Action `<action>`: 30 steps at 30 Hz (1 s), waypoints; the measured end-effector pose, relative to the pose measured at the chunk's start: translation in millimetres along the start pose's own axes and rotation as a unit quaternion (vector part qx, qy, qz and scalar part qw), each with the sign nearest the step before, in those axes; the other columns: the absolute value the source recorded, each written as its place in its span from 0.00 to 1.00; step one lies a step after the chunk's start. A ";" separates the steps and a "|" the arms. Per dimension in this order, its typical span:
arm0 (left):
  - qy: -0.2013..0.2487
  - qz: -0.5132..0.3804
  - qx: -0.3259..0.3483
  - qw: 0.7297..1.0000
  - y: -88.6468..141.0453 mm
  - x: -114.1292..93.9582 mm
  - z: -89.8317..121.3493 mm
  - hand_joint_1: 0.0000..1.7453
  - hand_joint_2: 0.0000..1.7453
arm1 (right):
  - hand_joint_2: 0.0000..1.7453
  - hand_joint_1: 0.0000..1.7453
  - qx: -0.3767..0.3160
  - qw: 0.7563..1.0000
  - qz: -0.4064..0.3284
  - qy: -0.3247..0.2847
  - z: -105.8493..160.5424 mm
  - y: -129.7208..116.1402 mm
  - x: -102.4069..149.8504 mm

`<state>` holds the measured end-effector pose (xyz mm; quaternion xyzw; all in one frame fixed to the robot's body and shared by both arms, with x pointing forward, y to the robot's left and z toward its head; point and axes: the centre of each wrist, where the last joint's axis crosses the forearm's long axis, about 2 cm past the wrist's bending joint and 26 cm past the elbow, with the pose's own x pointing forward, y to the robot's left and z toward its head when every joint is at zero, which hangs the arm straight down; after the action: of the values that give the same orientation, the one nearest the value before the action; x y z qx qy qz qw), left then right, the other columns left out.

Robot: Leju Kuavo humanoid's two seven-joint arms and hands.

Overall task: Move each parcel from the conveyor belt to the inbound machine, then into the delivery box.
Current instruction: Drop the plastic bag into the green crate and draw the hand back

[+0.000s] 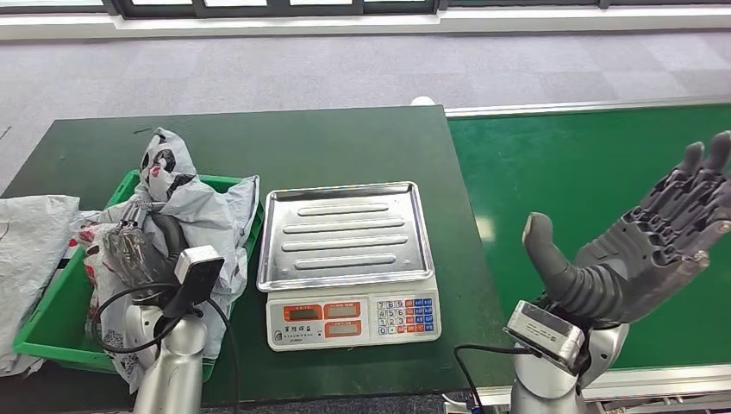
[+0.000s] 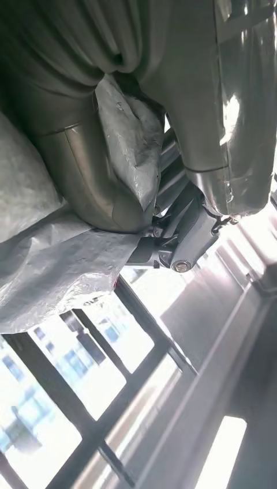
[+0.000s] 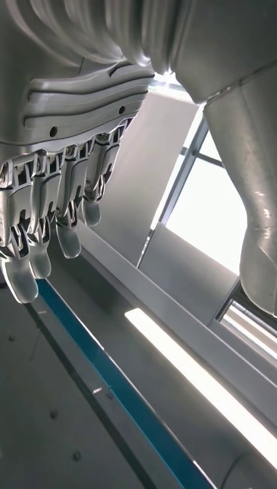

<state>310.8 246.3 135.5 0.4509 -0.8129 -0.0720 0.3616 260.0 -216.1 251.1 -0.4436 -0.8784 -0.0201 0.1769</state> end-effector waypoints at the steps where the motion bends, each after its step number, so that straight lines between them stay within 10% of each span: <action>1: 0.005 -0.002 -0.005 1.000 -1.6 -1.5 1.6 1.00 1.00 | 1.00 0.00 0.000 1.000 -0.001 0.001 0.0 0.0 -0.1; 12: 0.028 -0.114 -0.081 0.990 -6.7 -3.6 6.6 1.00 1.00 | 1.00 0.00 -0.002 1.000 0.002 0.002 1.5 -1.6 -4.0; 16: 0.038 -0.120 -0.085 0.988 -7.8 -3.3 7.3 0.02 1.00 | 1.00 0.00 -0.002 1.000 0.004 0.004 1.8 -2.1 -4.8; 23: 0.048 -0.088 -0.063 0.993 -5.6 -4.0 6.0 0.00 1.00 | 1.00 0.00 0.003 1.000 0.012 0.013 2.2 -1.9 -5.2; 27: 0.043 -0.044 -0.026 0.998 -0.3 -7.1 4.3 0.00 0.00 | 1.00 0.00 0.008 1.000 0.013 0.017 3.5 -0.3 -5.6; 30: 0.037 -0.006 0.015 0.999 5.6 -11.3 3.7 0.00 0.00 | 1.00 0.00 0.015 1.000 0.012 0.024 6.1 2.5 -6.5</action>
<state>308.3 257.7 129.4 0.4633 -0.7974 -0.0448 0.3841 263.8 -218.5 242.9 -0.4509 -0.8685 -0.0154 0.2053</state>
